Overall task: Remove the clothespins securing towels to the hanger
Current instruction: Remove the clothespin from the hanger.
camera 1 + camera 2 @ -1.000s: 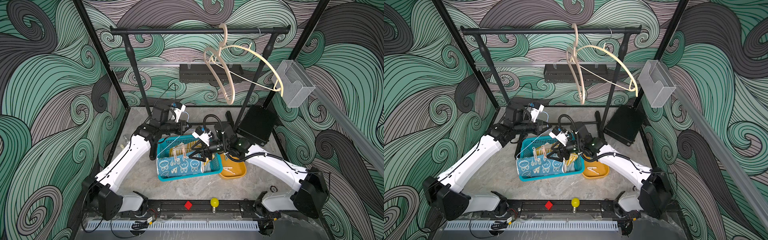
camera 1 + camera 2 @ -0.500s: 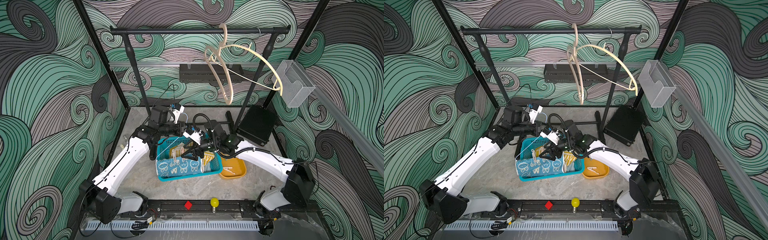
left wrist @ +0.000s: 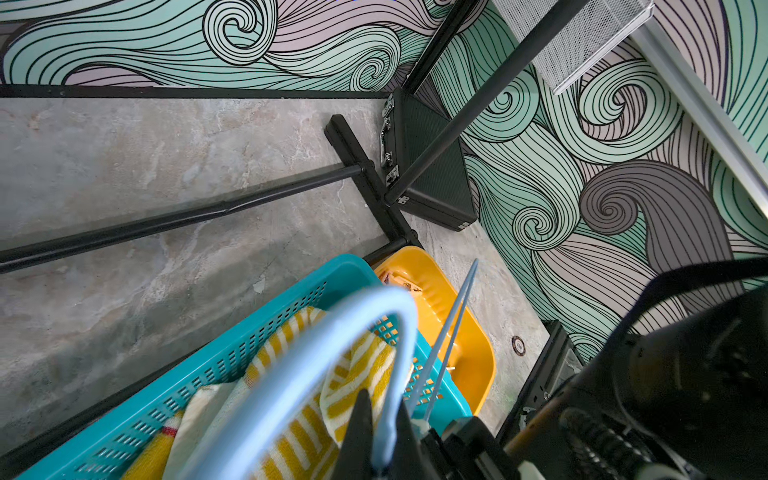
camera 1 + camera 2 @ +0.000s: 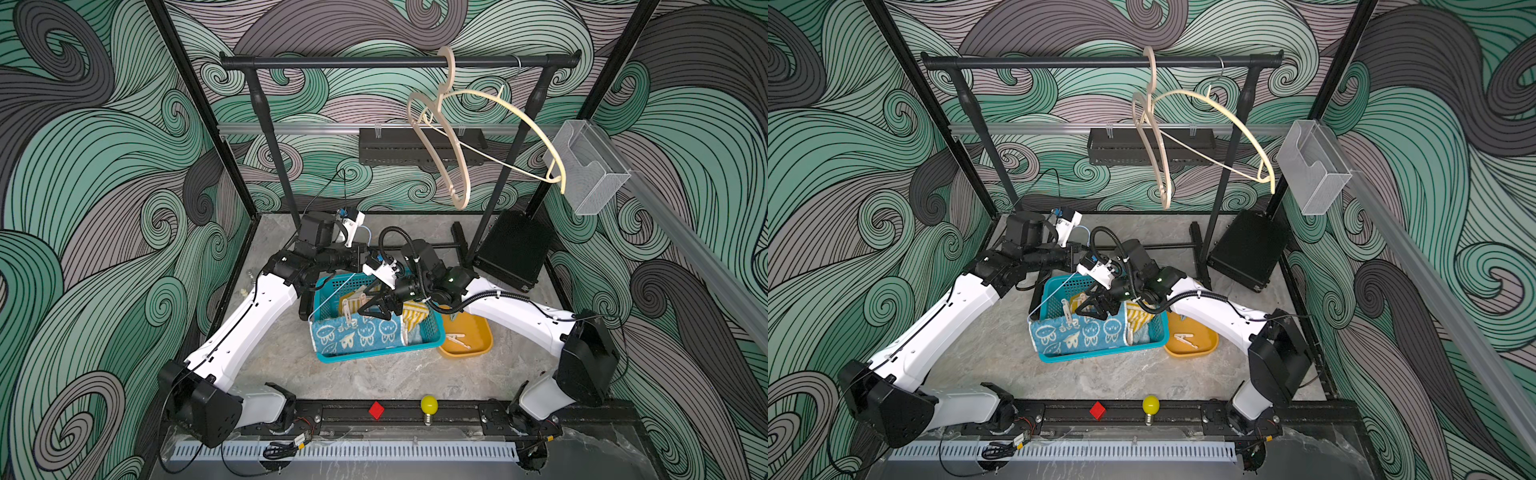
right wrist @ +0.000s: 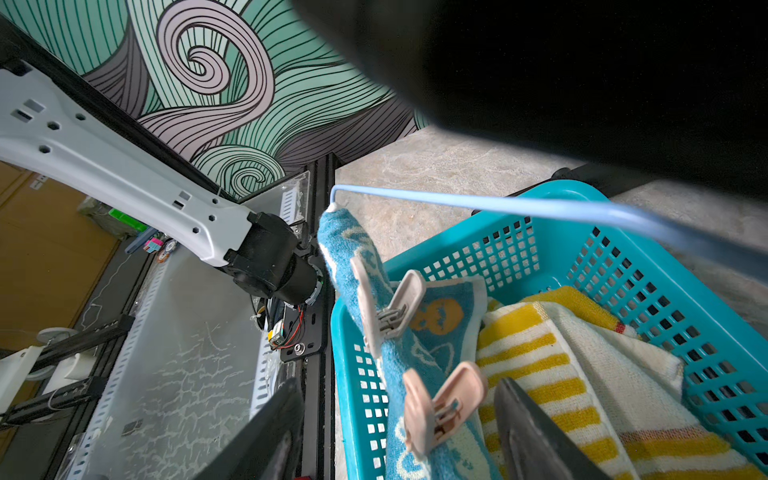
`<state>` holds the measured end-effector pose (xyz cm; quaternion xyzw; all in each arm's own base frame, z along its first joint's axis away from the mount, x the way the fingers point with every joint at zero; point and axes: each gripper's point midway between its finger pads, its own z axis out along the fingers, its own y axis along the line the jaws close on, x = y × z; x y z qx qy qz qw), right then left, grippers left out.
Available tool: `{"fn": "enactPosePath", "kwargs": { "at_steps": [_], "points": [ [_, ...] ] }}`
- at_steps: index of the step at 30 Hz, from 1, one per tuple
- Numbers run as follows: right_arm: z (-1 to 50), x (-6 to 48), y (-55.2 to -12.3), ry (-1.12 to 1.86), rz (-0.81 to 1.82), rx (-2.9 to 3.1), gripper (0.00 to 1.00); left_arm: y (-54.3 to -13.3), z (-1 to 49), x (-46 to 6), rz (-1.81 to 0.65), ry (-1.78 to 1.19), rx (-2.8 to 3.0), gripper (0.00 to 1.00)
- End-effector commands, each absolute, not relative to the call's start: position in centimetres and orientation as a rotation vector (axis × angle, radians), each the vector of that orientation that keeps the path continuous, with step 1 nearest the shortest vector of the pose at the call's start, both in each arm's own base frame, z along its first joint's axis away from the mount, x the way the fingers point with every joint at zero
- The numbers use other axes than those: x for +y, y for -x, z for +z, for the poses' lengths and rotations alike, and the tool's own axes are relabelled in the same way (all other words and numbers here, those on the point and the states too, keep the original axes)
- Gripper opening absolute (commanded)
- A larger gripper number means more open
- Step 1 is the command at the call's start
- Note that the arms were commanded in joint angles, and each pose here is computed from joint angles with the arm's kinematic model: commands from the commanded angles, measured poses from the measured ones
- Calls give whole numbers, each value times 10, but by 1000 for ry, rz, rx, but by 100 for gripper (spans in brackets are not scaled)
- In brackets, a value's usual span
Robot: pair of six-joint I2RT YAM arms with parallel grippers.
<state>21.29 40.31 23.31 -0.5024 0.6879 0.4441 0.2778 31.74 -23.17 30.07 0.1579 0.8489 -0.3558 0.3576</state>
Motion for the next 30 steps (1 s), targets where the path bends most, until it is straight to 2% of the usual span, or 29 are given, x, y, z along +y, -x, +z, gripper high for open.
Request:
{"fn": "enactPosePath", "kwargs": {
  "at_steps": [1,30],
  "points": [
    [229,416,-211,1385,1146,1807,73,-307,320,-245,-999,-455,2154,0],
    [239,392,-177,1373,1237,1746,72,-302,303,-262,-1131,-534,2198,0]
  ]
}}
